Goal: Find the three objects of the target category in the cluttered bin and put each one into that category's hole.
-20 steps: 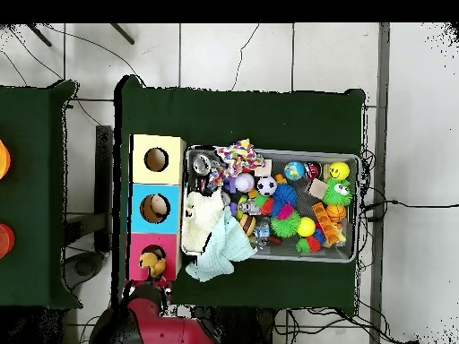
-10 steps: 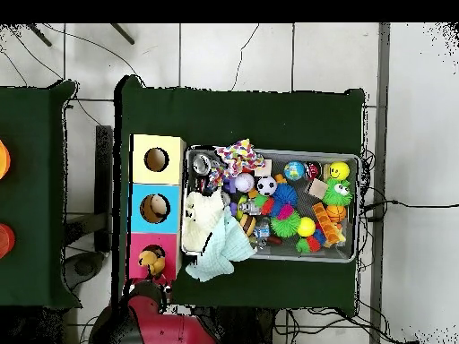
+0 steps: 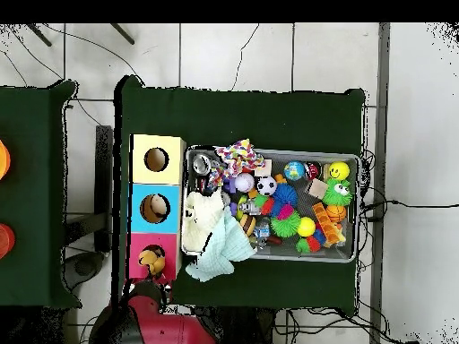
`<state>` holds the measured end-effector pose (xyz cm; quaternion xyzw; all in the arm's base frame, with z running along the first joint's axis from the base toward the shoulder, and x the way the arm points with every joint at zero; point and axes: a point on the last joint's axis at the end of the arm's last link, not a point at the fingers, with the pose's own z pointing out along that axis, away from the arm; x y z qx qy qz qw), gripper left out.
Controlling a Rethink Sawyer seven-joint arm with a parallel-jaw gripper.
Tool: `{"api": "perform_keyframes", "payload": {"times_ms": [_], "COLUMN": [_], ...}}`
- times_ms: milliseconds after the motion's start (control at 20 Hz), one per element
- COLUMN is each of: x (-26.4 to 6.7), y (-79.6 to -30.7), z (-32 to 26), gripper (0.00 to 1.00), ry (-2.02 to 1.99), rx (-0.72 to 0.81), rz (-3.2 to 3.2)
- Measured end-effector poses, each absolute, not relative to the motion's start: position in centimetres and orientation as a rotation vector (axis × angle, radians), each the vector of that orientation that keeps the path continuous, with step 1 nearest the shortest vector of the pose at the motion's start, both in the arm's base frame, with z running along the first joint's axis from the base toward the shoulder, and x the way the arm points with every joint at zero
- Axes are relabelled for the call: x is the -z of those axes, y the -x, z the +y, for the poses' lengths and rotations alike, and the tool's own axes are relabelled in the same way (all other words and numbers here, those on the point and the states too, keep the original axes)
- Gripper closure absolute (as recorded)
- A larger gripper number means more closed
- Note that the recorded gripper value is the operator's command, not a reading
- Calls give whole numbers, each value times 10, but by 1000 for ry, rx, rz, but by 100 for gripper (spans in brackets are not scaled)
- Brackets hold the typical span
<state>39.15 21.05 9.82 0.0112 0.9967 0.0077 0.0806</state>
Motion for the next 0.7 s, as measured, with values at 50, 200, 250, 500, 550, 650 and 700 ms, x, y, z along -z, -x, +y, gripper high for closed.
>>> {"api": "perform_keyframes", "payload": {"times_ms": [50, 200, 250, 500, 550, 650, 700], "x": [-98, -98, -98, -95, -94, -93, -92], "y": [-392, -392, -393, -395, -396, -397, -399], "z": [211, 211, 211, 211, 211, 211, 212], "gripper": [100, 100, 100, 100, 100, 100, 100], "ry": [-34, -34, -34, -34, -34, -34, -34], "rx": [-23, -23, -23, -23, -23, -23, -23], "rz": [2980, 2979, 2979, 2980, 2981, 2981, 2980]}}
